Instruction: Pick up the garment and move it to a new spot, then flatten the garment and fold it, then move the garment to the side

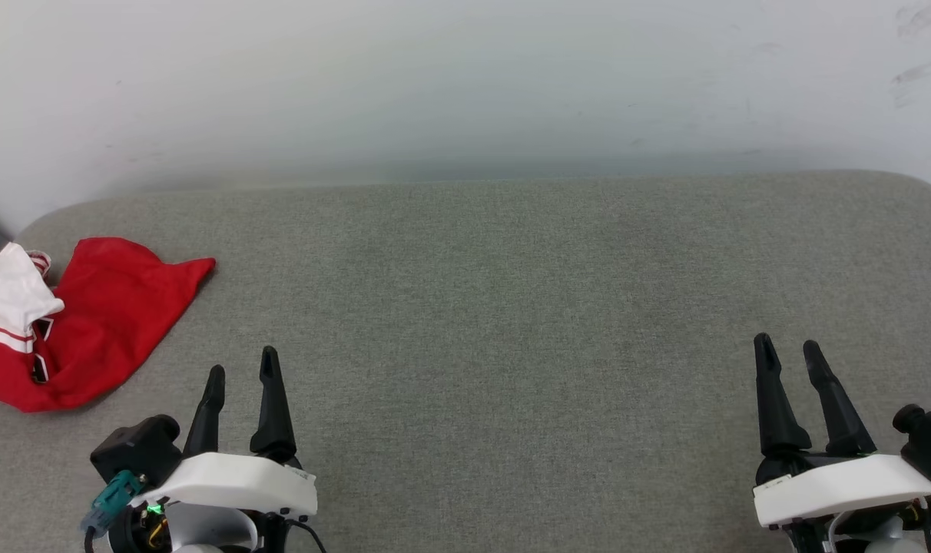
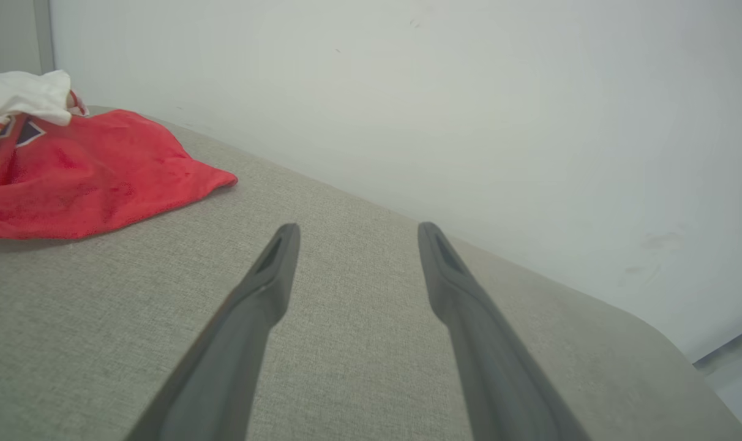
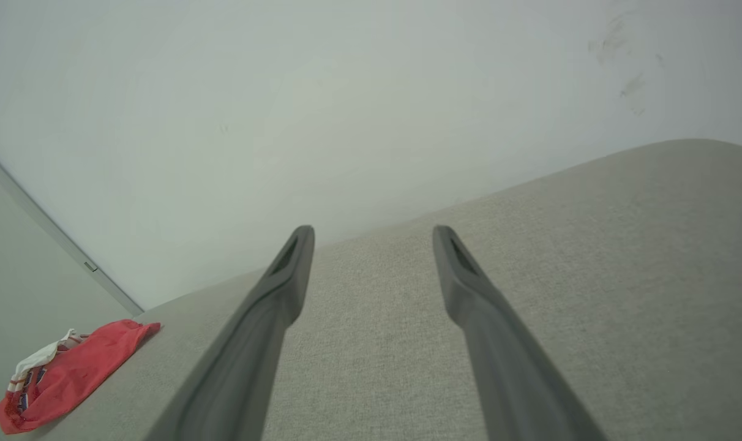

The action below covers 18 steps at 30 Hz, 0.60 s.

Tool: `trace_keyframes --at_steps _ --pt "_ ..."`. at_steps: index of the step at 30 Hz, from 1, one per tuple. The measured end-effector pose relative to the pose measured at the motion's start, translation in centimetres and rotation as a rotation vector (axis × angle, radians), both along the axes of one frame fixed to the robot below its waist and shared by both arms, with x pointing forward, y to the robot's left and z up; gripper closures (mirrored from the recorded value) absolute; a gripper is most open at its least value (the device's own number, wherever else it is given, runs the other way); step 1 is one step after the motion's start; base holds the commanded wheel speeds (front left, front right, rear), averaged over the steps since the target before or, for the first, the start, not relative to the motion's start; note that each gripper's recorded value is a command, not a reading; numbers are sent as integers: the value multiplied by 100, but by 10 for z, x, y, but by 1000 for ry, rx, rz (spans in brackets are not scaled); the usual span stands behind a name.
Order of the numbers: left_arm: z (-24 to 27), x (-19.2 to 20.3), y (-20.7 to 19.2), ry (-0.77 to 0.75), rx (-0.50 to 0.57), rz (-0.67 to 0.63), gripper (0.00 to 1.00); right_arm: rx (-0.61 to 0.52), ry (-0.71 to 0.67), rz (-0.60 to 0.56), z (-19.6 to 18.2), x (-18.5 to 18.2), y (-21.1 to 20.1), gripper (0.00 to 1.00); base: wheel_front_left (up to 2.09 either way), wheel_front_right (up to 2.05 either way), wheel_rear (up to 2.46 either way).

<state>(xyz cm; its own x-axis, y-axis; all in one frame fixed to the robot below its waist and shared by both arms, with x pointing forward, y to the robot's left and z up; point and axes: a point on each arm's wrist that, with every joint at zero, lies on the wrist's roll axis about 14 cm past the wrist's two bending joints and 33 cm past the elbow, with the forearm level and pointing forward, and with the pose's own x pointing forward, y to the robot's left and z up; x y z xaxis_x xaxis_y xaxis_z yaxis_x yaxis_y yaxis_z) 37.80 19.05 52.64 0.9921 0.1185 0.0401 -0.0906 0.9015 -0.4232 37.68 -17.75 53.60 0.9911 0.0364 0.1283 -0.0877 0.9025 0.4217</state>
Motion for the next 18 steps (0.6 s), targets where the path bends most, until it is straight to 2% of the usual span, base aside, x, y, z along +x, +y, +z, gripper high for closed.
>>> trace_keyframes --at_steps 18 --pt "10 -4 -11 -50 182 -24 0 -177 -58 7 10 -4 7 0 0 0 0"
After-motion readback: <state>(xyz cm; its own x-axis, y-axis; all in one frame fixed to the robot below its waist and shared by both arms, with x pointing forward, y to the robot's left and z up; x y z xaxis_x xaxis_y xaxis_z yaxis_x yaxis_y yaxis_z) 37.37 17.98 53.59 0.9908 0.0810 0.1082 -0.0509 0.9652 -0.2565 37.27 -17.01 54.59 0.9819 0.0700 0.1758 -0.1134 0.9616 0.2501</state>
